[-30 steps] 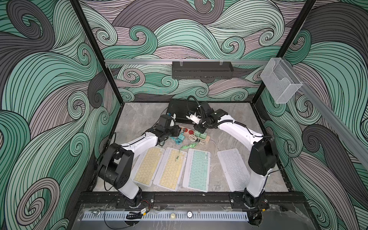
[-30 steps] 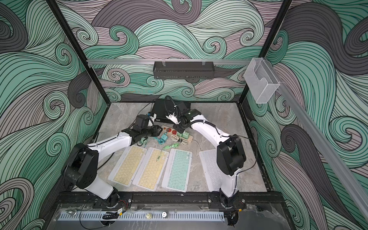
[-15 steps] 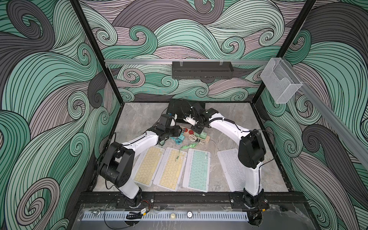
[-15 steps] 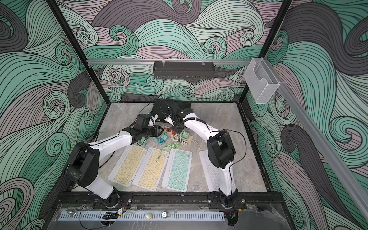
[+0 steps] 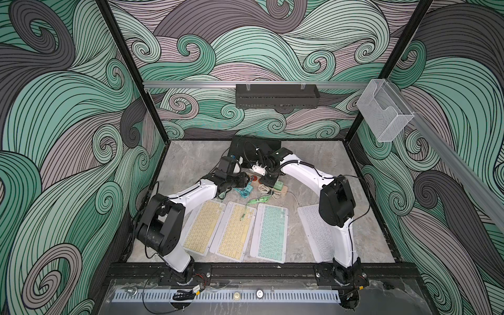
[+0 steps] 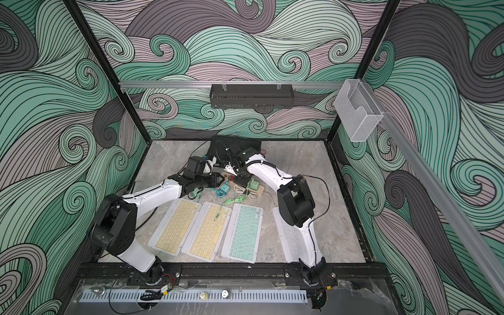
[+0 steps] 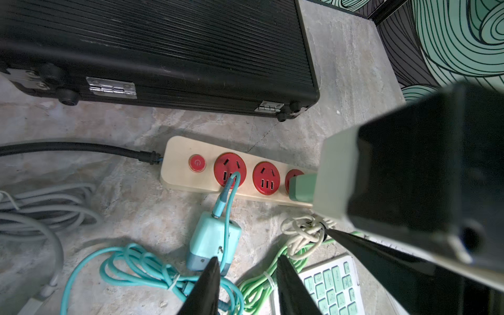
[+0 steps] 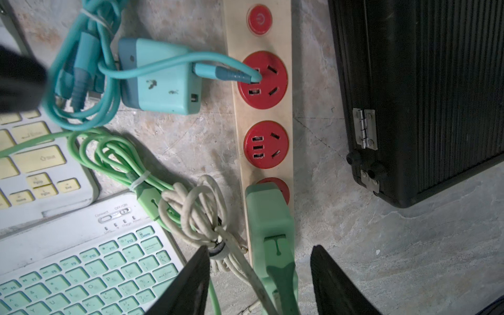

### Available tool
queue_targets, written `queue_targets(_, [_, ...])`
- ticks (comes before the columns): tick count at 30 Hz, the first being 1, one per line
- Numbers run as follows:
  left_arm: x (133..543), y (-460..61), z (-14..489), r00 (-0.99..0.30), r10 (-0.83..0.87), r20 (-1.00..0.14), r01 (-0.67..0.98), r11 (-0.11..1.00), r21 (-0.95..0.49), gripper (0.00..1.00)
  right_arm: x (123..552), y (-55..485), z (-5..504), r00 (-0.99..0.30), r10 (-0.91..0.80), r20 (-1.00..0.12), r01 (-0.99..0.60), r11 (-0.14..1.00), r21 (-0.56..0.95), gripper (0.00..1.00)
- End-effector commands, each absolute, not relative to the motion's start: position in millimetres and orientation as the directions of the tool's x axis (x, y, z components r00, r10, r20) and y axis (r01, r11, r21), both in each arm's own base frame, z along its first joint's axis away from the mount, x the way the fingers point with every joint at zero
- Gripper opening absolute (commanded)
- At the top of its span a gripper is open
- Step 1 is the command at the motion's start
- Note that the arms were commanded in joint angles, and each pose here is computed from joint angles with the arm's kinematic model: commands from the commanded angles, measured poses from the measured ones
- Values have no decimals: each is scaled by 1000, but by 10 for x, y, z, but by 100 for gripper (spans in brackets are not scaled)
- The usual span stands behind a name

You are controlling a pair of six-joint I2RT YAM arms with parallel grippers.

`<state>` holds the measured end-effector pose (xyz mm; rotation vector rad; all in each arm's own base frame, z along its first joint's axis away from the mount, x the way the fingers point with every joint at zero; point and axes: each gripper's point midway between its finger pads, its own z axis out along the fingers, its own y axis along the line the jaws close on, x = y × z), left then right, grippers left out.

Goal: Unplug the wireless keyboard
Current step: Remove the plug from the socket.

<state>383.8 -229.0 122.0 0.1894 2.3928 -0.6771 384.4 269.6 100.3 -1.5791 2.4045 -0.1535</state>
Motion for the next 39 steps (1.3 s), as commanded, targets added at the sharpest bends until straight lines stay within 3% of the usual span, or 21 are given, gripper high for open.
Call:
queue_targets(1, [3919, -2273, 1260, -799, -59, -599, 275, 849, -451, 37, 3770, 2614, 1098, -348, -928, -135, -899, 371, -231, 61])
queue_targets(8, [3961, -2239, 1191, -824, -110, -556, 238, 823, -516, 36, 3836, 2555, 1045, -378, -917, -126, -888, 397, -231, 59])
queue_targets(19, [3981, -2226, 1163, -830, -114, -546, 236, 815, -529, 35, 3792, 2716, 1674, -345, -827, -444, -870, 460, -179, 47])
queue_targets(23, [4005, -2246, 1107, -828, -85, -554, 260, 817, -515, 34, 3850, 2575, 1786, -353, -805, -477, -841, 496, -215, 39])
queue_targets(29, [4073, -2249, 1014, -825, -45, -563, 285, 827, -484, 34, 4056, 2221, 1897, -370, -735, -568, -764, 589, -264, 42])
queue_targets(39, [4088, -2322, 1072, -811, -23, -584, 338, 797, -501, 33, 4137, 2386, 1519, -345, -806, -481, -848, 487, -209, 41])
